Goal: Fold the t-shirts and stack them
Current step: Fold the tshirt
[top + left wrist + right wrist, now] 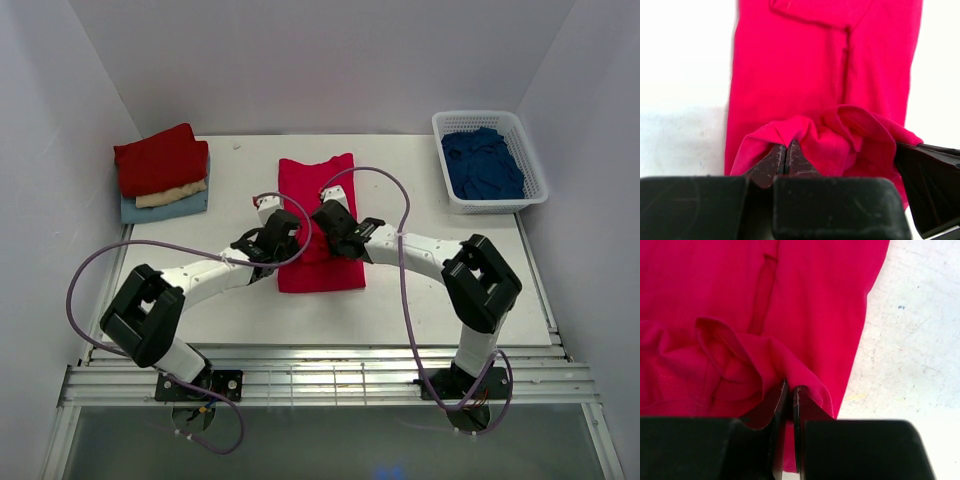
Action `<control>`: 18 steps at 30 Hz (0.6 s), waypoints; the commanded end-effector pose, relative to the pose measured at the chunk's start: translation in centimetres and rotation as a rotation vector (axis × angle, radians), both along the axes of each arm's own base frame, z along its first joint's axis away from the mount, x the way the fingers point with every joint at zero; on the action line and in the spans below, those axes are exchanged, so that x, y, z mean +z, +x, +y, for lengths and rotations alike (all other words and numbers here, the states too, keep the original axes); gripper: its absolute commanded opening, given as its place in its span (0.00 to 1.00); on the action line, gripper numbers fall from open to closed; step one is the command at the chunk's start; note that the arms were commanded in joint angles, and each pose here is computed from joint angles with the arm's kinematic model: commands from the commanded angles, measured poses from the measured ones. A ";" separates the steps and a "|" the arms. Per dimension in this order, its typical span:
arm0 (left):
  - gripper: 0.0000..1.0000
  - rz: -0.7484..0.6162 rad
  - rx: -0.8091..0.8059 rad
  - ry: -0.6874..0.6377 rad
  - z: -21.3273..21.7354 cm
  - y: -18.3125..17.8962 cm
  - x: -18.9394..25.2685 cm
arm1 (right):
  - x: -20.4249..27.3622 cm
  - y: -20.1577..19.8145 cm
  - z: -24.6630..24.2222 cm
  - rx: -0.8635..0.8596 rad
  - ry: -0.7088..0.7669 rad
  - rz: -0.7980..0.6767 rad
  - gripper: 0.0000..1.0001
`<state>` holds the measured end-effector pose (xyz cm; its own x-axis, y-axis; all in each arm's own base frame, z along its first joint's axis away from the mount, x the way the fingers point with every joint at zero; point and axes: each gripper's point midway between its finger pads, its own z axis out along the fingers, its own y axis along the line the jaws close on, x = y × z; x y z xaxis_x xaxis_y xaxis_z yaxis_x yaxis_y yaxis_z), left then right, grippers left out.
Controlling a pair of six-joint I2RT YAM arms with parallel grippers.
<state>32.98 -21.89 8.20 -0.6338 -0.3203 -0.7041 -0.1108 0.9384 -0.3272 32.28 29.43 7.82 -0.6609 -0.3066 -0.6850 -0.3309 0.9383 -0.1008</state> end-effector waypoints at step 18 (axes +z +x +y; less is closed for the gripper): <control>0.42 -0.140 0.035 0.102 0.3 9.3 1.1 | 1.8 8.6 -3.1 -0.143 -0.129 -0.161 0.31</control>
<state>38.57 -21.69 4.02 -0.6566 -0.2535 -0.7104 -0.1076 0.9637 -0.2444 37.57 26.75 4.51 -0.6861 -0.3315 -0.6476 -0.2536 0.9433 -0.2143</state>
